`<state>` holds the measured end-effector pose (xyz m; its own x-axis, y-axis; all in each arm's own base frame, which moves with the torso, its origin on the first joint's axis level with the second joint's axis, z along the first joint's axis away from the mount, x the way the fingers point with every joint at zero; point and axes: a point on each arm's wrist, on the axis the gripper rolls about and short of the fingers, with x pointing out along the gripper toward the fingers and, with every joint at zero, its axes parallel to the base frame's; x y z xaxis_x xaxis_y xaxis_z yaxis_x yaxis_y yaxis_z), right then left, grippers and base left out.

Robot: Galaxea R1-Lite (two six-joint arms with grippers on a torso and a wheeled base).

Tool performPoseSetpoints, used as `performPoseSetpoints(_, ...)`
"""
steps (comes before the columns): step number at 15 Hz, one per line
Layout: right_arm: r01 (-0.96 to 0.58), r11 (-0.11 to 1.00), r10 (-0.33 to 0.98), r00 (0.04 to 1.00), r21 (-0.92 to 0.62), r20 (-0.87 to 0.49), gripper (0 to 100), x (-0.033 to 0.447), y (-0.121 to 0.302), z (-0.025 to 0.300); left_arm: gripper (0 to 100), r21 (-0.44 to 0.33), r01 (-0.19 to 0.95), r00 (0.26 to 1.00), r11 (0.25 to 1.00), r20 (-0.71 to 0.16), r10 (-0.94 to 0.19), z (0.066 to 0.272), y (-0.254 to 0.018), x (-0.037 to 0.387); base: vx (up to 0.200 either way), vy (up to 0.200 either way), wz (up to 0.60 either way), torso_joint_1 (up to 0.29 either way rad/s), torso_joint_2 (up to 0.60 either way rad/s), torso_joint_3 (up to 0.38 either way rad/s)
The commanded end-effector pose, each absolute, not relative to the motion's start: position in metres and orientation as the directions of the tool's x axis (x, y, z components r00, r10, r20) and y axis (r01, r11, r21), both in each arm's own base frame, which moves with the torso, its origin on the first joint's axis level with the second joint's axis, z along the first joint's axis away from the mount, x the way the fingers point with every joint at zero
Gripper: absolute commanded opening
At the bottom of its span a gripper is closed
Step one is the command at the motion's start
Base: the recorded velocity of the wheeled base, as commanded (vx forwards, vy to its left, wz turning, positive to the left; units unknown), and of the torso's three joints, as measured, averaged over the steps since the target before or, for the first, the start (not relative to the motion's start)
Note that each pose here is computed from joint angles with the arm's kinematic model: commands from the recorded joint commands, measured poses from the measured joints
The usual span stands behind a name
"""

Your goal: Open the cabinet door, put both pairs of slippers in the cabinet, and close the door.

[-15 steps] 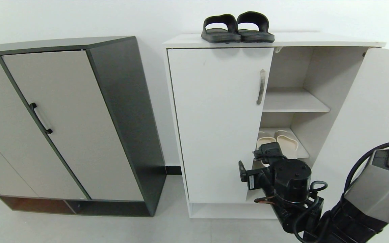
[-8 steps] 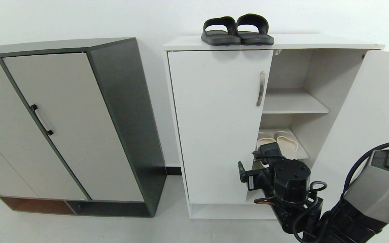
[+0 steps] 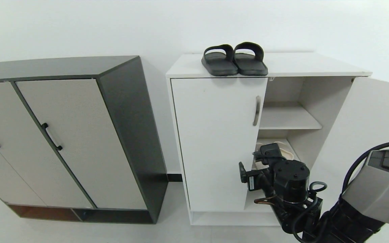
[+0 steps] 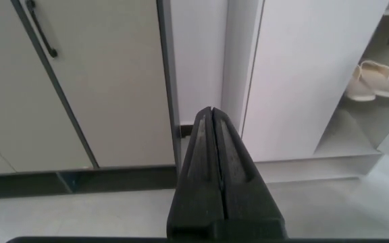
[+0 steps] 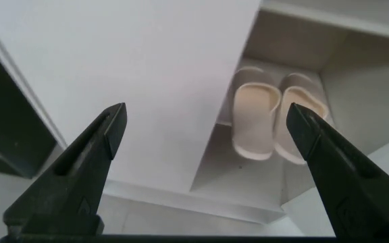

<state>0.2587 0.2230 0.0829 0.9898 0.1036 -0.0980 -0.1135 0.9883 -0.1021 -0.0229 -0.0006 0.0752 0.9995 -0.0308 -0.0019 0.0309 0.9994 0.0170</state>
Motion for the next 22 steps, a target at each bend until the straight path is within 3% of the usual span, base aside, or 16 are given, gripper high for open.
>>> performPoseSetpoints(1, -0.116, 0.988, 0.106, 0.989, -0.103, -0.099, 100, 0.2583, 0.2237, 0.0824, 0, 0.017, 0.032, 0.999, 0.999, -0.003, -0.032, 0.0752, -0.0006, -0.0228, 0.000, 0.000, 0.00, 0.129, -0.46, -0.330)
performPoseSetpoints(11, -0.115, 0.988, 0.104, 0.989, -0.105, -0.102, 100, 0.2587, 0.2233, 0.0817, 0, 0.015, 0.031, 1.000, 0.999, -0.003, -0.031, 0.0752, -0.0006, -0.0228, 0.000, 0.000, 0.00, 0.157, -0.48, -0.319)
performPoseSetpoints(22, -0.111, 0.988, 0.099, 0.989, -0.110, -0.108, 100, 0.2600, 0.2224, 0.0790, 0, 0.015, 0.031, 1.000, 0.999, -0.003, -0.031, 0.0752, -0.0006, -0.0228, 0.000, 0.000, 0.00, 0.230, -0.54, -0.318)
